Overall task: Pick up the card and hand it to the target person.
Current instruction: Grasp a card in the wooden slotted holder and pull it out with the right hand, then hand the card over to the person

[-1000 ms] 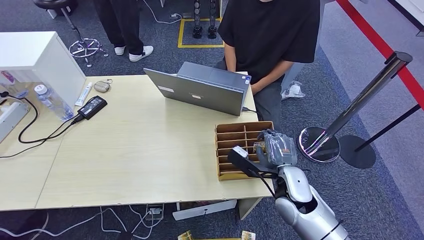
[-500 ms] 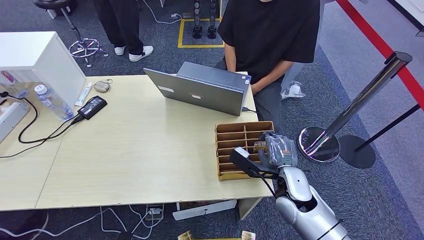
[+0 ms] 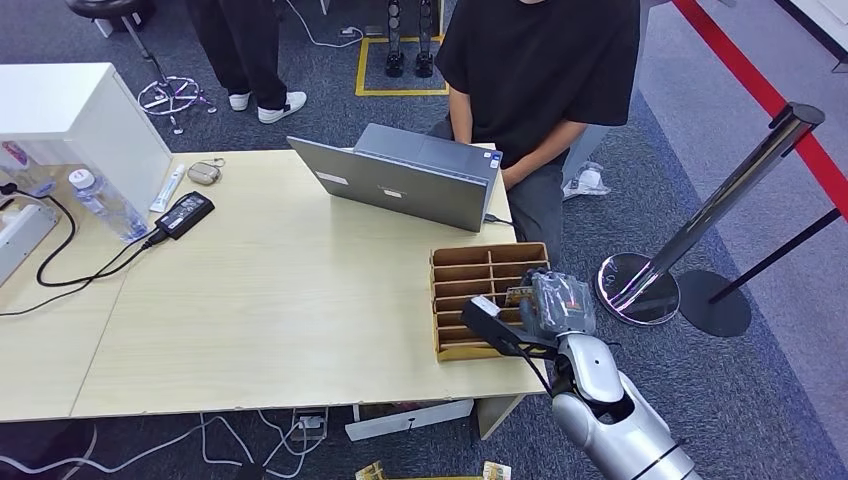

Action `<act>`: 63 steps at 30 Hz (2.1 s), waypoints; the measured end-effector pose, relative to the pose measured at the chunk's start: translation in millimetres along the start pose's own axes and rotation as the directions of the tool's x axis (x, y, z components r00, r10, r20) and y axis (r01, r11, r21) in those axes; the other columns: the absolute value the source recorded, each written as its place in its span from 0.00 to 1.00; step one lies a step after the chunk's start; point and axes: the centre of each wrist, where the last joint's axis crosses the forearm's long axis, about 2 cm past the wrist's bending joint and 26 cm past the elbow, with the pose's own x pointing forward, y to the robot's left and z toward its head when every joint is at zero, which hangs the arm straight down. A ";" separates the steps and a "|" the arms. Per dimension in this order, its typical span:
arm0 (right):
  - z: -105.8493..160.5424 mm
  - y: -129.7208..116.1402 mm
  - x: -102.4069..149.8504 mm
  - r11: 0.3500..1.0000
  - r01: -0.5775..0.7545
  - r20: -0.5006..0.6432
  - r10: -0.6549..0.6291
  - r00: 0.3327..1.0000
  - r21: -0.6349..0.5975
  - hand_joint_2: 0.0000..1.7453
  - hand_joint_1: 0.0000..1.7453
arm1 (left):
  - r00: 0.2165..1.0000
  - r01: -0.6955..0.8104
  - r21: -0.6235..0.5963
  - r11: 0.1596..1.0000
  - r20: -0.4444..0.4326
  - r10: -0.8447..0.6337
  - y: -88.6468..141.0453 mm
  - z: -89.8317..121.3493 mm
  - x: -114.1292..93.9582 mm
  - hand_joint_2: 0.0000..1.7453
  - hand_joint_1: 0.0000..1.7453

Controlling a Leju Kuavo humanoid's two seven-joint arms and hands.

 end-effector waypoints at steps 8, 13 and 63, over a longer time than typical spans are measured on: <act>-0.5 0.8 -0.8 1.000 -0.001 -0.002 0.001 1.000 0.000 1.00 0.75 | 1.000 0.002 0.000 1.000 0.005 -0.002 -0.1 0.0 -0.1 0.00 0.00; -0.6 0.7 -0.8 1.000 0.001 -0.002 -0.001 1.000 -0.004 1.00 0.78 | 1.000 0.002 -0.001 1.000 0.010 -0.002 -0.1 0.1 -0.1 0.00 0.00; -35.8 -160.4 -38.3 0.923 -0.088 -0.046 0.076 0.996 -0.374 1.00 0.91 | 0.999 0.013 0.001 1.000 0.046 -0.013 1.5 -0.6 -0.6 0.00 0.00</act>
